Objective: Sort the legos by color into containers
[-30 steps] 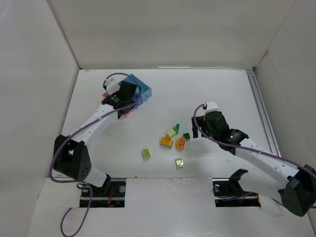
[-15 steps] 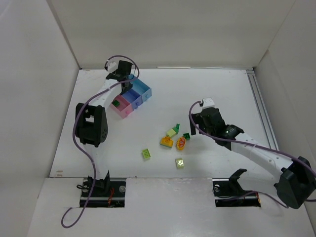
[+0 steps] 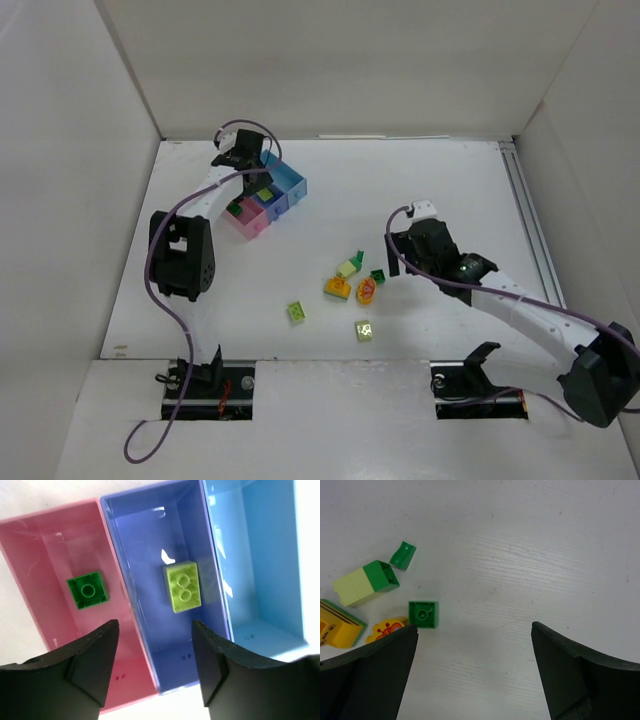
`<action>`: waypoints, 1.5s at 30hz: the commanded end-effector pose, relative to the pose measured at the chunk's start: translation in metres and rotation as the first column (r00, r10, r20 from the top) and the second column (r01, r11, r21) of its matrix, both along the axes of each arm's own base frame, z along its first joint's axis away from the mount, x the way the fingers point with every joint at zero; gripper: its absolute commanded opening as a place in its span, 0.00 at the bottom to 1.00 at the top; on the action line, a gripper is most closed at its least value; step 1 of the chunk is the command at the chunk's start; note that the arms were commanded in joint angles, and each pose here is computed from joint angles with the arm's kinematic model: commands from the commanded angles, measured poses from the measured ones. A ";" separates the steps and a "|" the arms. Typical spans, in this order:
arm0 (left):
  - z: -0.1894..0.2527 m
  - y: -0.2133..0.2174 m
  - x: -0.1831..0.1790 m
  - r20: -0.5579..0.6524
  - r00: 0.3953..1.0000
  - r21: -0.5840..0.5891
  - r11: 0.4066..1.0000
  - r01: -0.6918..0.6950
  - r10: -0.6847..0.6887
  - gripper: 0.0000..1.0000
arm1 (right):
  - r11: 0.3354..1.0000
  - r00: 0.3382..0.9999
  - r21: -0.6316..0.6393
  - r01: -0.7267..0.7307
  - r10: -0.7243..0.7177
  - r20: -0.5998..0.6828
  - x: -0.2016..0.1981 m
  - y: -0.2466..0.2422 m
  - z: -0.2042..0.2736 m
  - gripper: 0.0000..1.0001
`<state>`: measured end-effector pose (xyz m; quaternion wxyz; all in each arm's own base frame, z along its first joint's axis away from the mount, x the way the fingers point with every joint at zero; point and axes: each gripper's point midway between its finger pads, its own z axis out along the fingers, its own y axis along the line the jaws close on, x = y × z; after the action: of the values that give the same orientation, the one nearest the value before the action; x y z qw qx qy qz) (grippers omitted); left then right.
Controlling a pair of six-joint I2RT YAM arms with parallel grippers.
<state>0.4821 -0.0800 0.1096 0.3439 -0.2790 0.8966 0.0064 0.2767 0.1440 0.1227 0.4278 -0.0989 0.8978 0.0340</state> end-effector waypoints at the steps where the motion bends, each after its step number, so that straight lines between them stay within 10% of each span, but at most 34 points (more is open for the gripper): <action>1: 0.048 -0.004 -0.010 0.096 0.994 -0.038 0.997 0.064 -0.060 0.60 | 0.997 0.999 0.069 -0.025 0.022 0.047 -0.008 0.006 0.026 1.00; 7: 0.085 -0.039 -0.069 0.176 0.970 -0.054 0.982 0.180 -0.168 1.00 | 0.992 0.998 0.120 -0.034 0.026 0.061 -0.031 -0.001 0.027 1.00; 18: -0.024 -0.115 -0.265 -0.058 0.926 -0.130 0.923 0.363 -0.373 1.00 | 0.984 0.995 0.157 -0.088 0.082 0.049 -0.044 0.004 0.022 1.00; 25: -0.070 -0.123 -0.316 -0.212 0.906 -0.139 0.929 0.342 -0.366 0.96 | 0.984 0.994 0.146 -0.106 0.108 -0.009 -0.056 0.002 -0.004 1.00; 36: -0.087 -0.115 -0.320 -0.247 0.926 -0.106 0.958 0.268 -0.286 0.65 | 0.982 0.993 0.149 -0.114 0.114 0.010 -0.053 0.004 0.000 1.00; 45: -0.090 -0.118 -0.317 -0.279 0.911 -0.066 0.953 0.297 -0.304 0.11 | 0.989 0.997 0.126 -0.081 0.082 -0.001 -0.047 0.001 -0.007 1.00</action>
<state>0.1644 -0.2002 0.0189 0.2033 -0.1451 0.9677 -0.0358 0.2192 0.1400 0.1034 0.4046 -0.1181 0.9008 0.1043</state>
